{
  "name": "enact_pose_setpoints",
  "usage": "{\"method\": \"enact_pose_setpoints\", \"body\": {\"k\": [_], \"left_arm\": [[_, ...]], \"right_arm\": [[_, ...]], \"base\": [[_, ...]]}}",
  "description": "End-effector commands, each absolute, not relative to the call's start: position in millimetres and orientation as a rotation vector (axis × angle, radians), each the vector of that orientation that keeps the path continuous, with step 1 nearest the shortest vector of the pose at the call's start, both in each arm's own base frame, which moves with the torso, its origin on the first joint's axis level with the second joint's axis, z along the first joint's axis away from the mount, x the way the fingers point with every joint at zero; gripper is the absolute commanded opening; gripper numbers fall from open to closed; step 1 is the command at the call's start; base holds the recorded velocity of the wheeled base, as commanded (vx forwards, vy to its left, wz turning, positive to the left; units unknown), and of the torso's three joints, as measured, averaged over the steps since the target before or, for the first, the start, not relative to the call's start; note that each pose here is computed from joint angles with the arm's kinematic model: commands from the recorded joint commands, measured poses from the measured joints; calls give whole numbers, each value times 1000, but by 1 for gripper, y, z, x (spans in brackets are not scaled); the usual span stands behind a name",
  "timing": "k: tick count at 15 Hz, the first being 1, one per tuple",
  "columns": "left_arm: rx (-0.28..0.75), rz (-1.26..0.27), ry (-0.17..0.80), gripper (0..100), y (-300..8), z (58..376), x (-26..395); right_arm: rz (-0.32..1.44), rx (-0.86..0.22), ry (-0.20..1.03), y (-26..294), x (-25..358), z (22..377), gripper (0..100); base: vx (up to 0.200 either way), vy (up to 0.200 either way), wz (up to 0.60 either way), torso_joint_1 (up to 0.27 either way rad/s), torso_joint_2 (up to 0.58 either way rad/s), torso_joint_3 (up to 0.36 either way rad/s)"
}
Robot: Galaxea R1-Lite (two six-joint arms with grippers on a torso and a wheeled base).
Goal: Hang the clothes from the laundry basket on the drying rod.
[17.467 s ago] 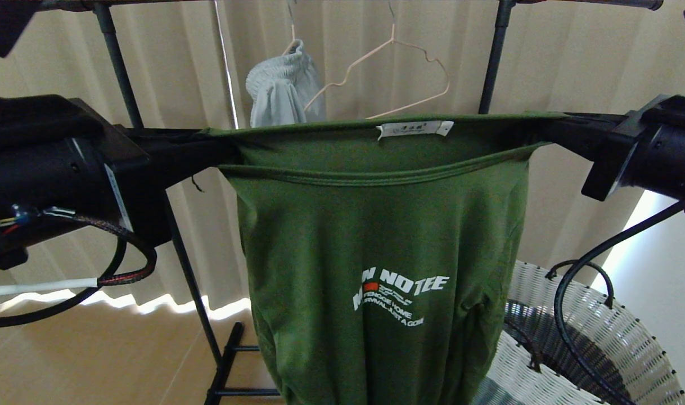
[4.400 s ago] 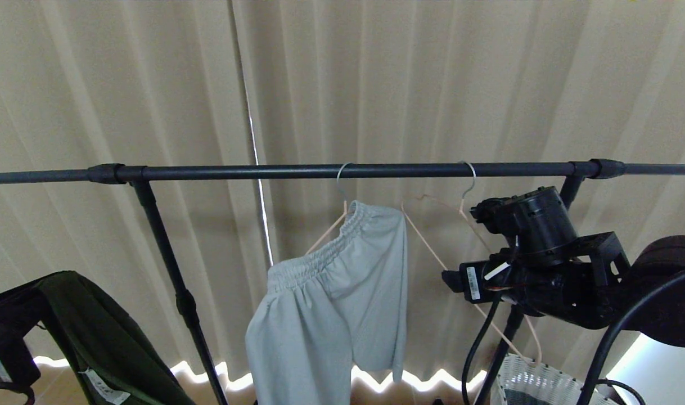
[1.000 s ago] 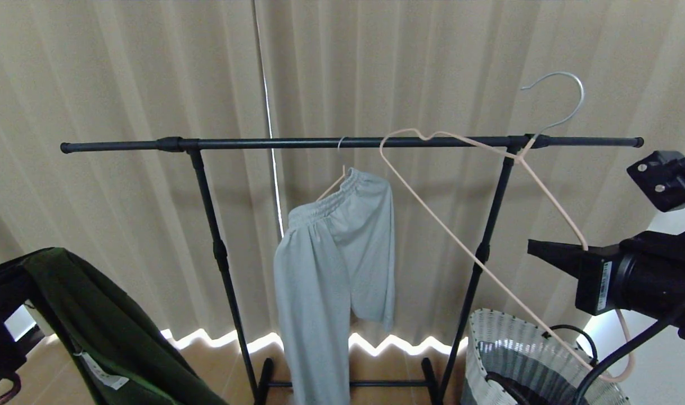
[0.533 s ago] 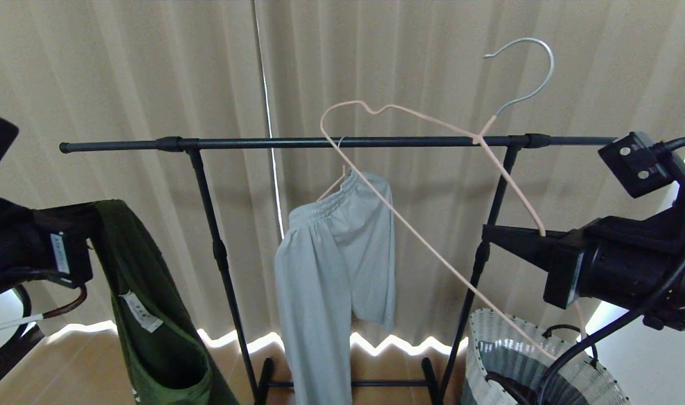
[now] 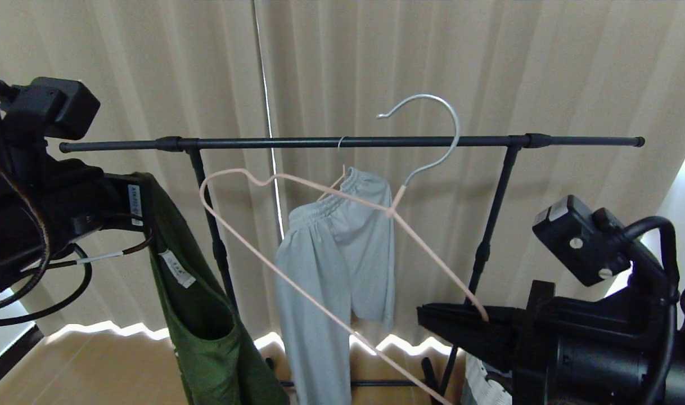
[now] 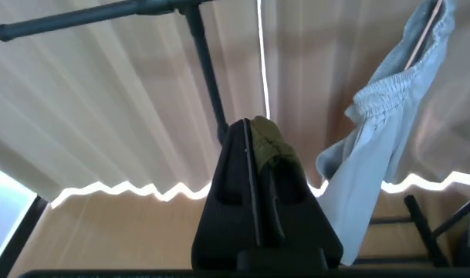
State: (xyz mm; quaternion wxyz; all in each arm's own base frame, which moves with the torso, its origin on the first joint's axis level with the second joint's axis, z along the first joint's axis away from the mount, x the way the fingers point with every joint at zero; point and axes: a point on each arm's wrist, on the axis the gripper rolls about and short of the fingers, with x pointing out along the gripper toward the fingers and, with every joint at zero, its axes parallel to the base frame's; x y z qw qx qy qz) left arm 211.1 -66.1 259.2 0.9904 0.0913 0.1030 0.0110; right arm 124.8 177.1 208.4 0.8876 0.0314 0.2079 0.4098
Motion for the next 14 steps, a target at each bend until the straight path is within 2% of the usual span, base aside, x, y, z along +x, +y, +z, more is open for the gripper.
{"method": "enact_pose_setpoints", "body": {"k": [1, 8, 14], "left_arm": [[187, 12, 212, 0, -71, 258, 217], [168, -50, 188, 0, -91, 266, 224], [172, -25, 181, 0, -93, 267, 220]], "right_arm": [[883, 57, 445, 182, 119, 206, 0], [899, 45, 457, 194, 120, 203, 0], [850, 45, 468, 202, 136, 200, 0]], "base": [[0, 0, 0, 0, 0, 0], [0, 0, 0, 0, 0, 0], [0, 0, 0, 0, 0, 0]]}}
